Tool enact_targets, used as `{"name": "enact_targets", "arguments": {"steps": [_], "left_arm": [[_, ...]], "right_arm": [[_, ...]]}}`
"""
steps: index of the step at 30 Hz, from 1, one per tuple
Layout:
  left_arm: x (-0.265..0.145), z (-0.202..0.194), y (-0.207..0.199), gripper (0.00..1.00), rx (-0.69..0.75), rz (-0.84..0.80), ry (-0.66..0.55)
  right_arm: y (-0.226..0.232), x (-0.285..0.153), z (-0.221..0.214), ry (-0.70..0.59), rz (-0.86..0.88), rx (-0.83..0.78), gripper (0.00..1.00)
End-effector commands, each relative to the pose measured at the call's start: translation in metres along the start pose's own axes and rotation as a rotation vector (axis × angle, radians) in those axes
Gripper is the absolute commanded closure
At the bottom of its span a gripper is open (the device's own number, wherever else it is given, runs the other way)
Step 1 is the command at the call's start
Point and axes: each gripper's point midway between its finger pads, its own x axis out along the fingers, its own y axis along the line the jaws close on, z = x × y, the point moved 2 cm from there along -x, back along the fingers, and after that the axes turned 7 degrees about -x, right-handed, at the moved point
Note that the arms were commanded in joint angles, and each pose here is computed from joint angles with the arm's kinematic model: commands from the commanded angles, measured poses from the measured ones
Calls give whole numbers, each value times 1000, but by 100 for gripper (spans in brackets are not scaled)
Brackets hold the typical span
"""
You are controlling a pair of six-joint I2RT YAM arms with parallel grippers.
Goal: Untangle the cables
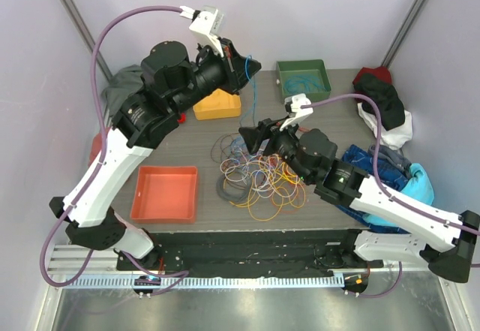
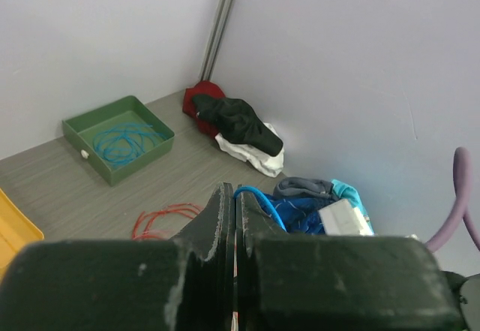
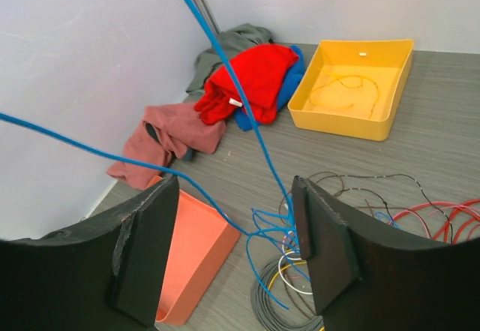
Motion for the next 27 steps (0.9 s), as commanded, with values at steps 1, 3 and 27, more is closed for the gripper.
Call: {"name": "enact_targets", "arguments": {"steps": [1,3,27], "left_arm": [[-14,23,-9,100,19,-30,-76],[-12,21,-9,100,14,-28,-72],[-23,-17,22,84,-12,81,-36]], "right_arm": [[3,-17,25,-65,40,28,27],[-2,-20,23,-62,18,22,26],[-26,1,88,-225,-131,-51,99]]}}
